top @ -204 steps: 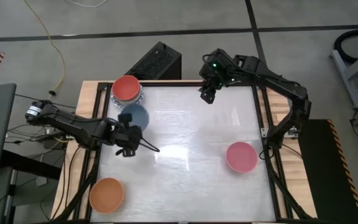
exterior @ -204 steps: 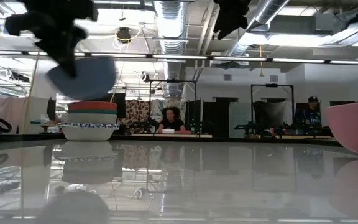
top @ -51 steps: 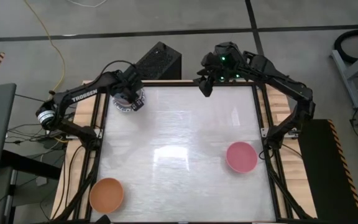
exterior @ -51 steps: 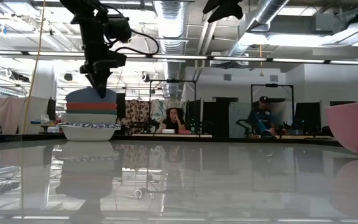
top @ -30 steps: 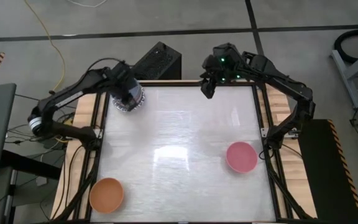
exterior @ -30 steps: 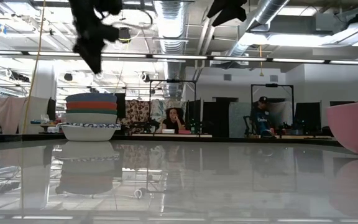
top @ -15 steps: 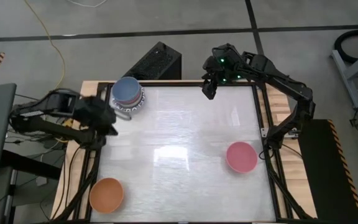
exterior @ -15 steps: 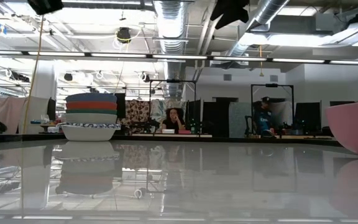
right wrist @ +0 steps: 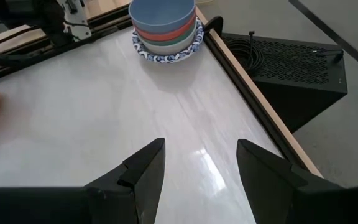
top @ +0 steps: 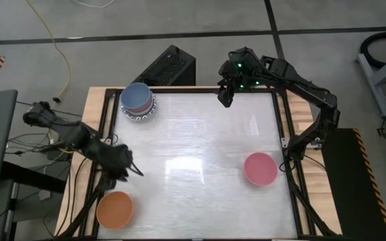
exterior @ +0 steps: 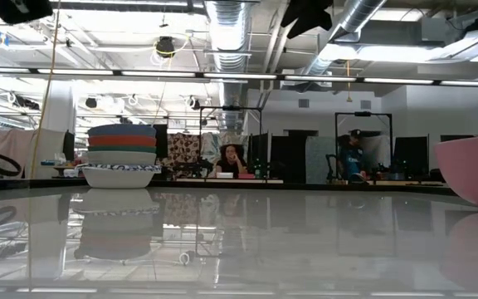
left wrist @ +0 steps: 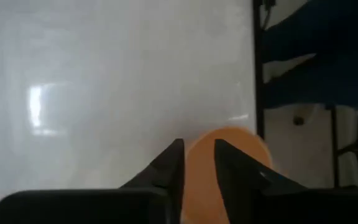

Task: Nest bowls inside each other
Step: Stack the brown bowl on top of the blue bowl

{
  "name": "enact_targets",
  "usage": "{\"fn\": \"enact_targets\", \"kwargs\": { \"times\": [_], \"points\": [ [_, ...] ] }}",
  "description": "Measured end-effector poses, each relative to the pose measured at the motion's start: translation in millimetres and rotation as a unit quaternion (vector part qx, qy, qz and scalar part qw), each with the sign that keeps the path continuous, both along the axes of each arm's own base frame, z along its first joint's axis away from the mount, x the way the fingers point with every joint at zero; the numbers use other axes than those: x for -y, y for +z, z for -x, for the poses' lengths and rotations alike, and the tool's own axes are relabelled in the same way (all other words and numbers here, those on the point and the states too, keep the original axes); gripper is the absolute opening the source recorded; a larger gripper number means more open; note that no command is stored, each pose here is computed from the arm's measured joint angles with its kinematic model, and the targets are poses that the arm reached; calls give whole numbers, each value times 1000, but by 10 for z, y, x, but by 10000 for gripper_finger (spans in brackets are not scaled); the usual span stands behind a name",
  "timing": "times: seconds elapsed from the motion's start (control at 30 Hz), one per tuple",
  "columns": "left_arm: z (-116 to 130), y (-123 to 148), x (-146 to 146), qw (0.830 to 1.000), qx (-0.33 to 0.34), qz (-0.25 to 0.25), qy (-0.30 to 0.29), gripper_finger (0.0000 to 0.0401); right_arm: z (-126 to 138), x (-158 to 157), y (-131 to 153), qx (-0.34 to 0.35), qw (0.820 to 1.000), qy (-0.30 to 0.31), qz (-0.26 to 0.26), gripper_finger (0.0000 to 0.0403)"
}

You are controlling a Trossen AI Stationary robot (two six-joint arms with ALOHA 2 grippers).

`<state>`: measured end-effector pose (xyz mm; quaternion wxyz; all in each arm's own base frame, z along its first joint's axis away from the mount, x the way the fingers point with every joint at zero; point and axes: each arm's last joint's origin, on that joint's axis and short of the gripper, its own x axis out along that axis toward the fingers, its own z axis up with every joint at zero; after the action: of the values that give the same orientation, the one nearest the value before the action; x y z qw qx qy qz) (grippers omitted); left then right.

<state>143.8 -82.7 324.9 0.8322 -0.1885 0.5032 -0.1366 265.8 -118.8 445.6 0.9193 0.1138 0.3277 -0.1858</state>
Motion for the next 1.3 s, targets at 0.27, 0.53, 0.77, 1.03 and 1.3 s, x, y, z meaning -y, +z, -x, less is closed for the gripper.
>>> {"fn": "enact_targets", "kwargs": {
  "times": [0.27, 0.53, 0.77, 1.03, 1.3],
  "points": [
    [59, -406, 291, 998, -47, 41, -22, 157, 0, 1, 0, 0, 1000, 0, 0, 218],
    [223, -674, 412, 997, -67, -7, -34, 195, 0, 1, 0, 0, 1000, 0, 0, 218],
    [249, -904, 430, 997, -65, -20, -33, 197, 1, 0, -1, 0, 1000, -3, -3, 218],
    [301, -1225, 403, 995, -96, -17, -17, 197, 7, -3, -9, -4, 1000, -3, -6, 218],
    [377, -1537, 363, 990, -140, 8, -33, 155, 7, -3, -9, -4, 1000, -4, -7, 218]
  ]
}}
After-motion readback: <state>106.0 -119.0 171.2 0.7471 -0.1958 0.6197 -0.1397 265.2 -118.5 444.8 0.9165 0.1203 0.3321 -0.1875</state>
